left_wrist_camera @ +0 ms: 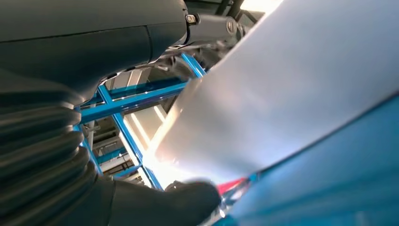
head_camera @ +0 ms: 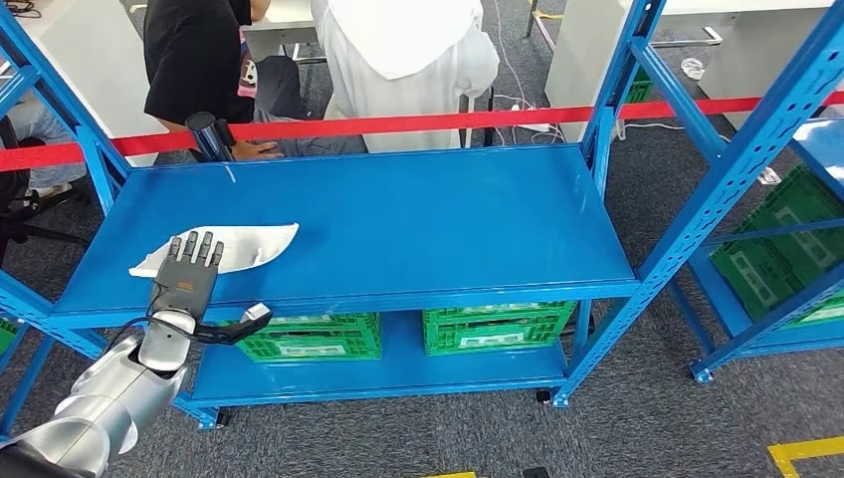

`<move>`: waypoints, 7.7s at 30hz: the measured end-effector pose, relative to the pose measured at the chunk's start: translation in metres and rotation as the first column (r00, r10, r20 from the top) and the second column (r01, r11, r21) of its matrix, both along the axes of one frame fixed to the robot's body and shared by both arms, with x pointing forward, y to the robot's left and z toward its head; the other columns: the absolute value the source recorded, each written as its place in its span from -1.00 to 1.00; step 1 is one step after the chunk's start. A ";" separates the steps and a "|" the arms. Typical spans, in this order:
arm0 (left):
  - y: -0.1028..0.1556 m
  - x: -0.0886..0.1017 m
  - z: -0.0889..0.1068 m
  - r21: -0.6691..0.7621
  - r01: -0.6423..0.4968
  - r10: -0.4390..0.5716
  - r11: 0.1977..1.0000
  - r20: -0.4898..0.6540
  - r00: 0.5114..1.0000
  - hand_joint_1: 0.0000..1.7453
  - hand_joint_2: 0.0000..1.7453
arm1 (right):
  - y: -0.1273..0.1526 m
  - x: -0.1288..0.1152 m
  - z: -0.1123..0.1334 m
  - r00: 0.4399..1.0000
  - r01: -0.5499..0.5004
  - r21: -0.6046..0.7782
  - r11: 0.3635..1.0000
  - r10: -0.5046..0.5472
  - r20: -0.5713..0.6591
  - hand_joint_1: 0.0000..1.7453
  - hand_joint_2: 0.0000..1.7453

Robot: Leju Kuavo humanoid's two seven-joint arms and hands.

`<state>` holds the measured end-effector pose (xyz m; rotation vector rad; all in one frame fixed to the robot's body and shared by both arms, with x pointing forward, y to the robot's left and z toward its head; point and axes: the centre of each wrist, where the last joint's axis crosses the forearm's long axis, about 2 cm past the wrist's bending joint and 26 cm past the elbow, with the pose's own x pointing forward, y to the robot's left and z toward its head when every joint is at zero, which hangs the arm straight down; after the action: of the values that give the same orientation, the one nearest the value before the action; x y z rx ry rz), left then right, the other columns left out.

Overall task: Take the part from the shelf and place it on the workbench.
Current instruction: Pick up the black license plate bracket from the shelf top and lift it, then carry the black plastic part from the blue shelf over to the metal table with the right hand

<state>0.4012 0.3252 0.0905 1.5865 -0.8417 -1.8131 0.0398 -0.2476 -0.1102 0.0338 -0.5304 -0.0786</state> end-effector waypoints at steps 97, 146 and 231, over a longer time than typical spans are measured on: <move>-0.111 -0.132 0.049 -0.802 0.304 -0.398 -0.514 0.537 0.744 1.00 1.00 | -0.021 0.003 -0.001 0.997 -0.080 -0.063 0.995 0.079 -0.024 -1.00 -1.00; -0.140 -0.154 0.046 -0.899 0.199 -0.517 -0.390 0.392 0.761 1.00 1.00 | -0.008 0.010 0.001 0.992 -0.109 -0.010 0.994 0.108 -0.058 -1.00 -1.00; -0.149 -0.144 0.039 -0.921 0.149 -0.559 -0.359 0.340 0.756 1.00 1.00 | -0.017 0.012 0.000 0.982 -0.186 -0.029 0.982 0.185 -0.047 -1.00 -1.00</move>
<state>0.2569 0.1760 0.1297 -0.2161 -2.0952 -0.7673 0.0515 -0.2645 -0.1100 0.0492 -0.4818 0.1112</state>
